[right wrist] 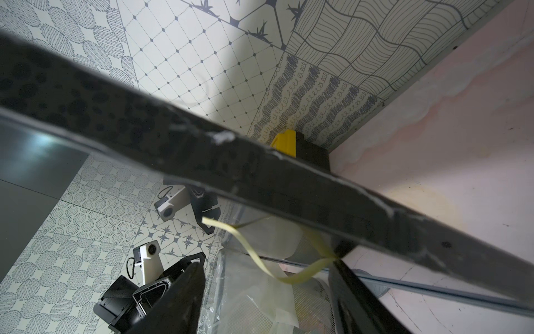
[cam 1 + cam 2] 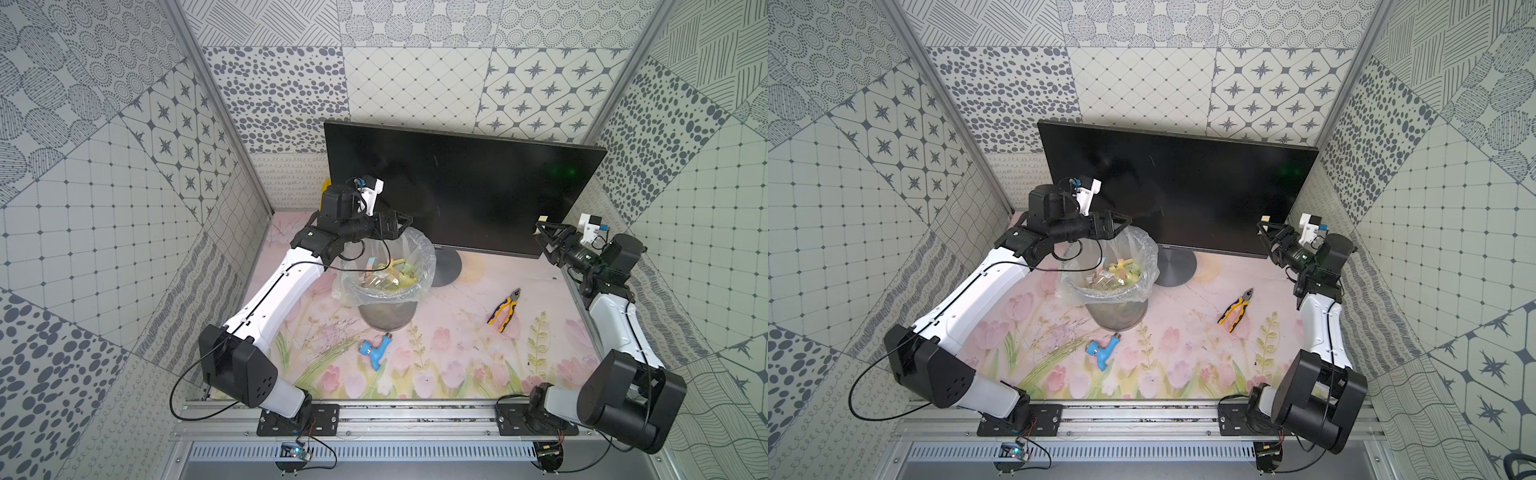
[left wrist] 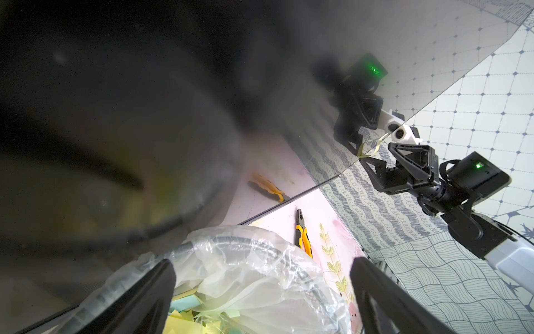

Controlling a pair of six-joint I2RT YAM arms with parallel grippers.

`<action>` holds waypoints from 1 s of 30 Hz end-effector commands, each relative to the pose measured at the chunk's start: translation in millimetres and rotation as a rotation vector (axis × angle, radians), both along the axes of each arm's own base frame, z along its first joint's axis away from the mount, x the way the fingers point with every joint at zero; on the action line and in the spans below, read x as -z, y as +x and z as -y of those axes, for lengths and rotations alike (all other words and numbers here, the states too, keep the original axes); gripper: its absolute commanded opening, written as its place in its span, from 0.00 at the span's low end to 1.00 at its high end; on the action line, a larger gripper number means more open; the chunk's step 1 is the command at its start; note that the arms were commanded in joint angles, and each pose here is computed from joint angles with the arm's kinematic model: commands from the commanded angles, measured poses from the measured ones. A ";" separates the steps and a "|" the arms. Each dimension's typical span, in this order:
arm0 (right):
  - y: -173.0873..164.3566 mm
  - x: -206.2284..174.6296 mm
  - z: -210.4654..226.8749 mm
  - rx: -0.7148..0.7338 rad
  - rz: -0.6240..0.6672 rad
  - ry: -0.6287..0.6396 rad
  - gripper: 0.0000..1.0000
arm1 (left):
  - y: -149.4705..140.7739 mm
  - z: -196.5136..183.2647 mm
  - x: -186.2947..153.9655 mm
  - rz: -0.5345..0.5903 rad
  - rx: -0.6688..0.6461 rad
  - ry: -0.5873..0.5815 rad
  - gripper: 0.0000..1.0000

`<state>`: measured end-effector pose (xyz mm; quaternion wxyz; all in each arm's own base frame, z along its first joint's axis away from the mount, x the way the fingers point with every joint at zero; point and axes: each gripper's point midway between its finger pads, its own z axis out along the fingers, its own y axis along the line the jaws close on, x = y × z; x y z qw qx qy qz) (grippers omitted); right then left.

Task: Remove the sticky note from the monitor
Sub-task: Tear off the sticky note from the monitor.

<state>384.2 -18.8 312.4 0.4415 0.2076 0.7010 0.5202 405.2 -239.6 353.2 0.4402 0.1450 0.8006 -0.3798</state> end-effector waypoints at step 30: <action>-13.6 -42.4 -1.0 0.012 0.138 -0.165 0.54 | -3.2 0.6 -9.3 0.047 0.010 0.017 0.99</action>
